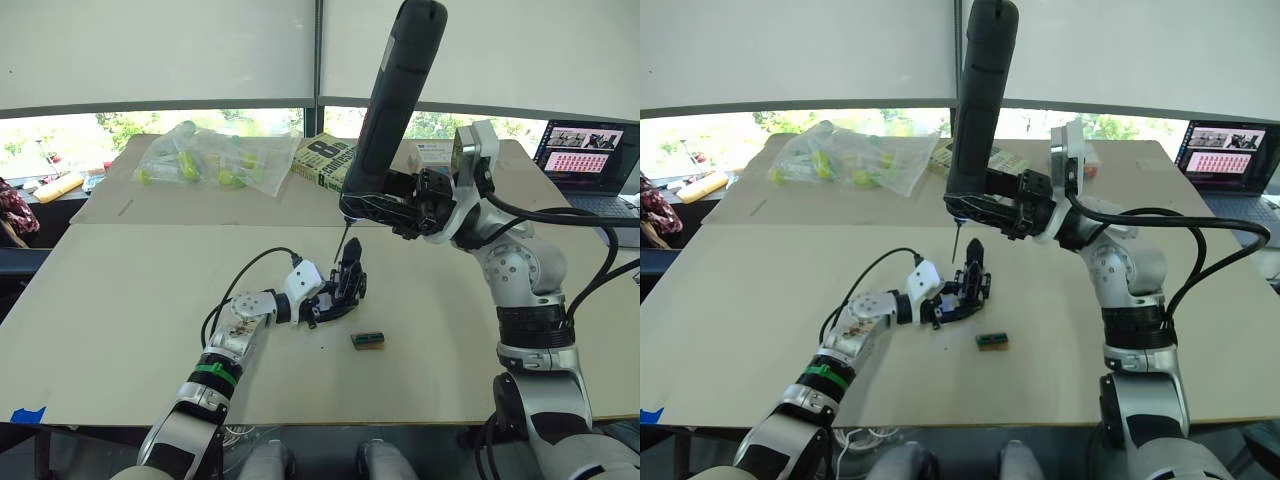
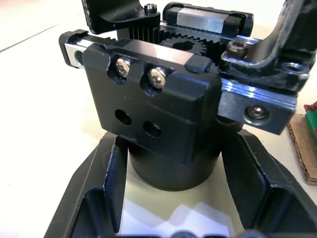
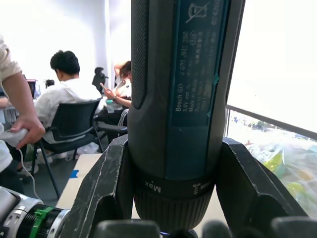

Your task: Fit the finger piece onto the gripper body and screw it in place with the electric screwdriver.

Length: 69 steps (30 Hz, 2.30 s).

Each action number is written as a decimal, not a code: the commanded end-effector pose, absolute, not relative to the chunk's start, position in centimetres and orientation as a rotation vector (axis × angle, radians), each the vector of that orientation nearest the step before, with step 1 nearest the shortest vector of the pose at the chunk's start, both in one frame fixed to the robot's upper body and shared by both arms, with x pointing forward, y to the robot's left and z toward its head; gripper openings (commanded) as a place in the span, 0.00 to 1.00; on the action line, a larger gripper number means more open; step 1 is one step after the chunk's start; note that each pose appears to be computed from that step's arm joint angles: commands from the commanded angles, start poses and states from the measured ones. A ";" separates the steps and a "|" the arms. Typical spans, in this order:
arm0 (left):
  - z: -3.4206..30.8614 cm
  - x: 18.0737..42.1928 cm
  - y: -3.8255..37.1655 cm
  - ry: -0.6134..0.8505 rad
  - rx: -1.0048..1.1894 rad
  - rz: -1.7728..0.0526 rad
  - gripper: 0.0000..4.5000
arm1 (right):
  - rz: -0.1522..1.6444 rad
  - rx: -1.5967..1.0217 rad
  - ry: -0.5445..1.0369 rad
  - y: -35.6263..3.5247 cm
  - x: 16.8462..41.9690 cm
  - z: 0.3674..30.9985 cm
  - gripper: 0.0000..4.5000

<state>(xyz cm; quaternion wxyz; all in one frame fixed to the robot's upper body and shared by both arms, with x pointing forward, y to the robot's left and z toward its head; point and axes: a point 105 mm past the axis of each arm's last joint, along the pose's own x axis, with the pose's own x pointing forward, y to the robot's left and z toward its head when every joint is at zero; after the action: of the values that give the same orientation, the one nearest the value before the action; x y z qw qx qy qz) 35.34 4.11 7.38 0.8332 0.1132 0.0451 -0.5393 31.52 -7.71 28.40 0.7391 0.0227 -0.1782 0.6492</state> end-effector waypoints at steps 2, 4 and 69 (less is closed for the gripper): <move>6.4 35.2 5.4 0.149 0.234 -1.109 0.74 | 1.418 0.022 -0.529 -9.4 29.3 31.8 0.43; 6.5 35.1 5.8 0.149 0.229 -1.111 0.95 | 1.407 0.012 -0.534 -10.0 28.8 32.3 0.43; 7.1 28.8 2.4 0.139 0.336 -1.425 0.98 | 1.281 -0.142 -0.381 -11.3 25.7 20.8 0.43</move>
<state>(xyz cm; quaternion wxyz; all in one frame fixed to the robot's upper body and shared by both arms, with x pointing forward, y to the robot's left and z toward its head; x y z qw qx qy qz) 28.91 3.00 6.64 0.7490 0.1443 0.0781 -0.6419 26.09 -11.54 19.16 0.7953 -0.0484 -0.1325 0.5896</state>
